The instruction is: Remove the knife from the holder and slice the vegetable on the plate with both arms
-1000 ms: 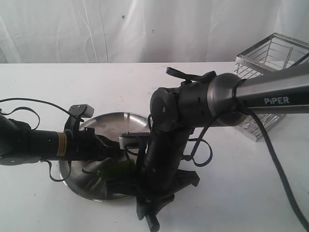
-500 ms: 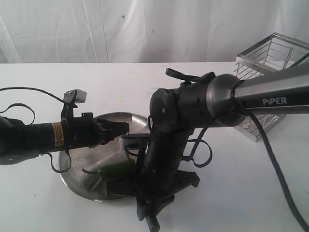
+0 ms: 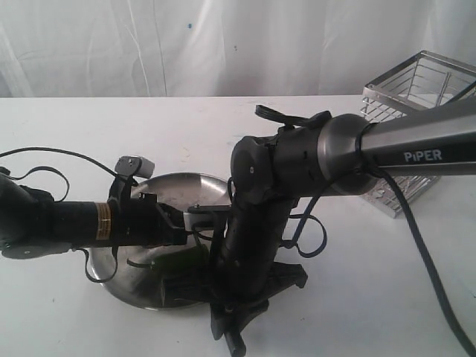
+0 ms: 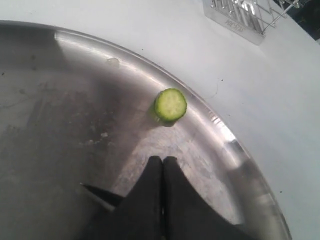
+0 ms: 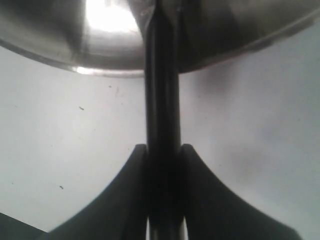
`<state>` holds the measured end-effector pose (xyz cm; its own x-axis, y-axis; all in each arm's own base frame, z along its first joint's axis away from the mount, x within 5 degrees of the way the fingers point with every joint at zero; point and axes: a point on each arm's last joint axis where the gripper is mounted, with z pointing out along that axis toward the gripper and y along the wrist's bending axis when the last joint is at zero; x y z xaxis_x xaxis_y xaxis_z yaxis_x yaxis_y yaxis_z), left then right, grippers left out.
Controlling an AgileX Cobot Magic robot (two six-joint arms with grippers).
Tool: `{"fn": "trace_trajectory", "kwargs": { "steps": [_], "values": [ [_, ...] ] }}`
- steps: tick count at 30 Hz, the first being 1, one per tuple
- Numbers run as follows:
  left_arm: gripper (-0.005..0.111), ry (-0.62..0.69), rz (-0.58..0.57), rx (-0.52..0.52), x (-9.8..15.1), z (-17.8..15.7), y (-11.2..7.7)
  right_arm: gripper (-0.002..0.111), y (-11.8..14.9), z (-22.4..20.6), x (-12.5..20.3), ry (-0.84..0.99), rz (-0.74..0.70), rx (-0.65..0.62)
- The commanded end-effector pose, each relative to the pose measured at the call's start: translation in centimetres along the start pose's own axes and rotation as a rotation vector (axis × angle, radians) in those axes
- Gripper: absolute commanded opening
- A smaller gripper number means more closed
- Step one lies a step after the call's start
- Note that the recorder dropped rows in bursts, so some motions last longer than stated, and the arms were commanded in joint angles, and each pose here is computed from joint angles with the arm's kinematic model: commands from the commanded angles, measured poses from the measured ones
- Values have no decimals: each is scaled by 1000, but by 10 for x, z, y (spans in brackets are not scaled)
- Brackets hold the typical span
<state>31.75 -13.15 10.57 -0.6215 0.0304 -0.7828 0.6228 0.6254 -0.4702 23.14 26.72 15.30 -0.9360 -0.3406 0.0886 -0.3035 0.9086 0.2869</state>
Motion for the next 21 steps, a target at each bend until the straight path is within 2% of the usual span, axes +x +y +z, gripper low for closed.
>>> {"fn": "trace_trajectory", "kwargs": {
  "steps": [1, 4, 11, 21],
  "values": [
    [0, 93, 29, -78, 9, 0, 6, 0, 0, -1, -1, -4, 4, -4],
    [0, 150, 33, -123, 14, -1, 10, 0, 0, -1, -1, -4, 4, -4],
    [0, 115, 27, -61, 11, 0, 4, 0, -3, 3, 2, 10, 10, 3],
    [0, 130, 9, -53, 13, 0, 3, 0, -15, 19, 14, 32, 41, 26]
  ]
}}
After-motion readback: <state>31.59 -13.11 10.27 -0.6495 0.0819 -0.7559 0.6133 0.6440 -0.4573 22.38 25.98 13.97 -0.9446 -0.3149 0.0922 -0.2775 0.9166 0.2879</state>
